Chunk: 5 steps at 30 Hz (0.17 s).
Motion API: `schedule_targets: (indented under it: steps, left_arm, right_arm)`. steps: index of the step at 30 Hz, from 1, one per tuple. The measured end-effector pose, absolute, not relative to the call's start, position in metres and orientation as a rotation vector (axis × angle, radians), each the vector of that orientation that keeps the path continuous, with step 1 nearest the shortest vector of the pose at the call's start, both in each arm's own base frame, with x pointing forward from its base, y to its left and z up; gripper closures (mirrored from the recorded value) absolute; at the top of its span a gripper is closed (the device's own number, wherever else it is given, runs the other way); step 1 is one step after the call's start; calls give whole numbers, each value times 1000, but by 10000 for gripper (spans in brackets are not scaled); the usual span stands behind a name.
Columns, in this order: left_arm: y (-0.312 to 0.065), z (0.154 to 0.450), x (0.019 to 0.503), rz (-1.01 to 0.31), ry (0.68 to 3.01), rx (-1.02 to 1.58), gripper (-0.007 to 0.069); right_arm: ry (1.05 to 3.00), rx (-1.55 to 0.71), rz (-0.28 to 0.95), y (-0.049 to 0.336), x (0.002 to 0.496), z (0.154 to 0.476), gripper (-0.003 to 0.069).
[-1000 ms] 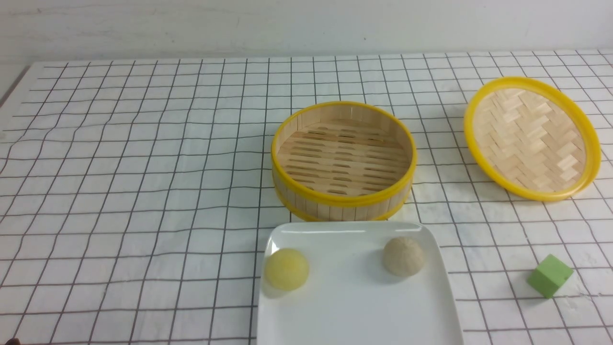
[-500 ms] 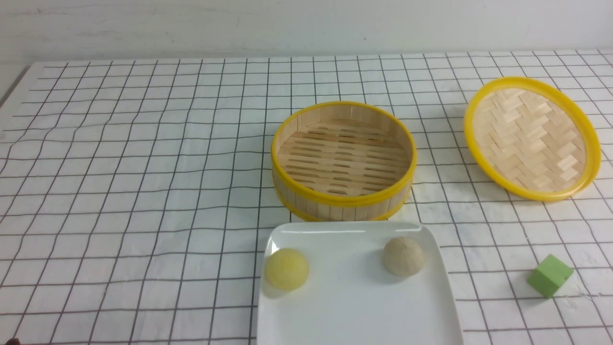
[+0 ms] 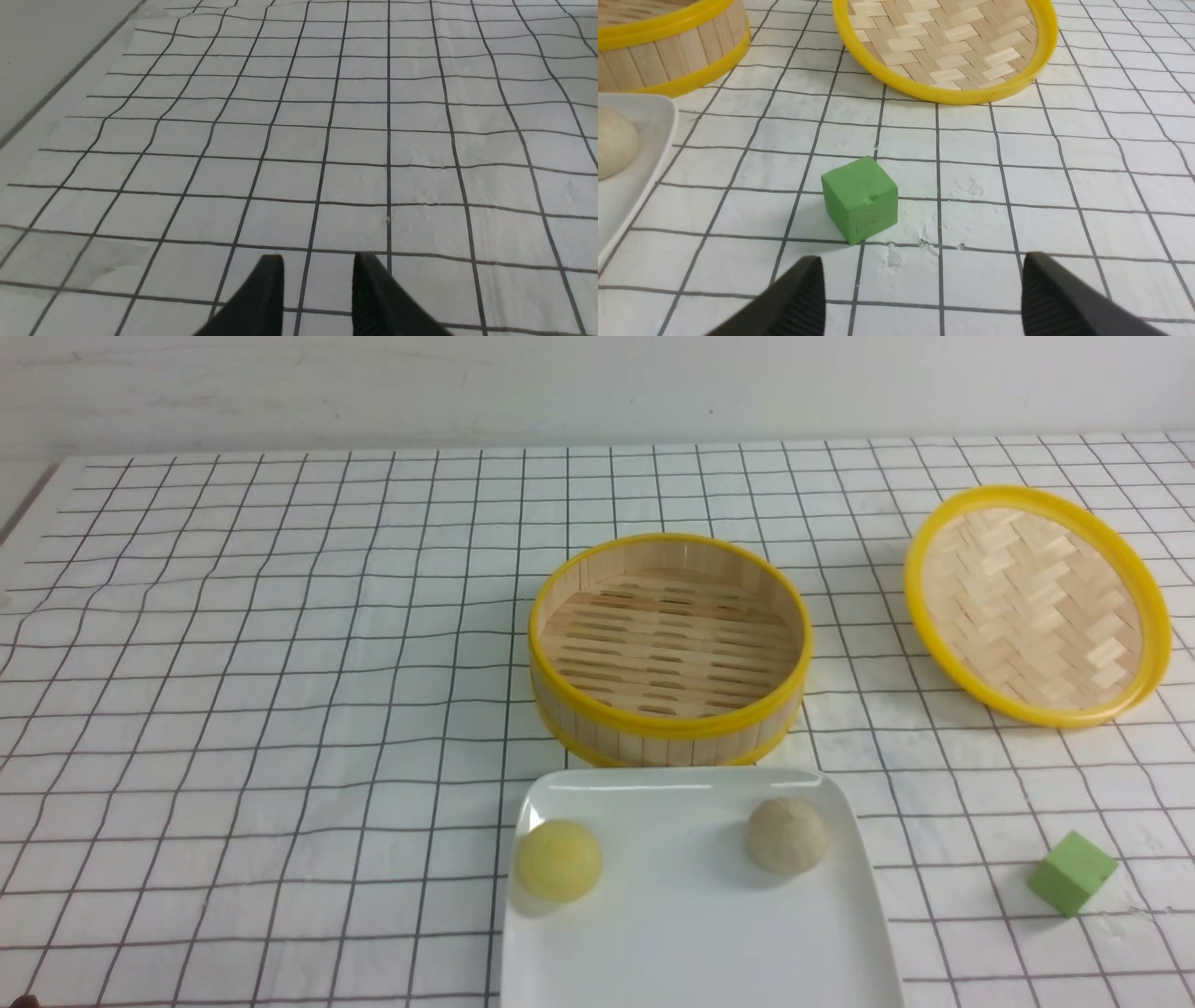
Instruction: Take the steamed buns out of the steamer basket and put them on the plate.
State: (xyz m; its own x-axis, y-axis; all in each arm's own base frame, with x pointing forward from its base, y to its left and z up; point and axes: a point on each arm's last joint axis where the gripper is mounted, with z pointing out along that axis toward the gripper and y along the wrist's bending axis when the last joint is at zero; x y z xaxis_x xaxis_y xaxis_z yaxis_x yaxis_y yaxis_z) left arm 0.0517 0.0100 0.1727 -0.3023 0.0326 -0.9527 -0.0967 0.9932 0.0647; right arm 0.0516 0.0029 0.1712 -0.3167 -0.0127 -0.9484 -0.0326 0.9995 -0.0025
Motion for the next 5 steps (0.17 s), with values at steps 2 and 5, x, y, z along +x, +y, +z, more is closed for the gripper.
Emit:
schedule_targets:
  steps: [2, 5]
  left_arm:
    - [10, 173, 52, 127, 1874, -46, 383]
    - [10, 173, 52, 127, 1874, -46, 383]
  right_arm:
    - [1893, -33, 20, 3, 52, 171, 111]
    - [1893, -33, 20, 3, 52, 171, 111]
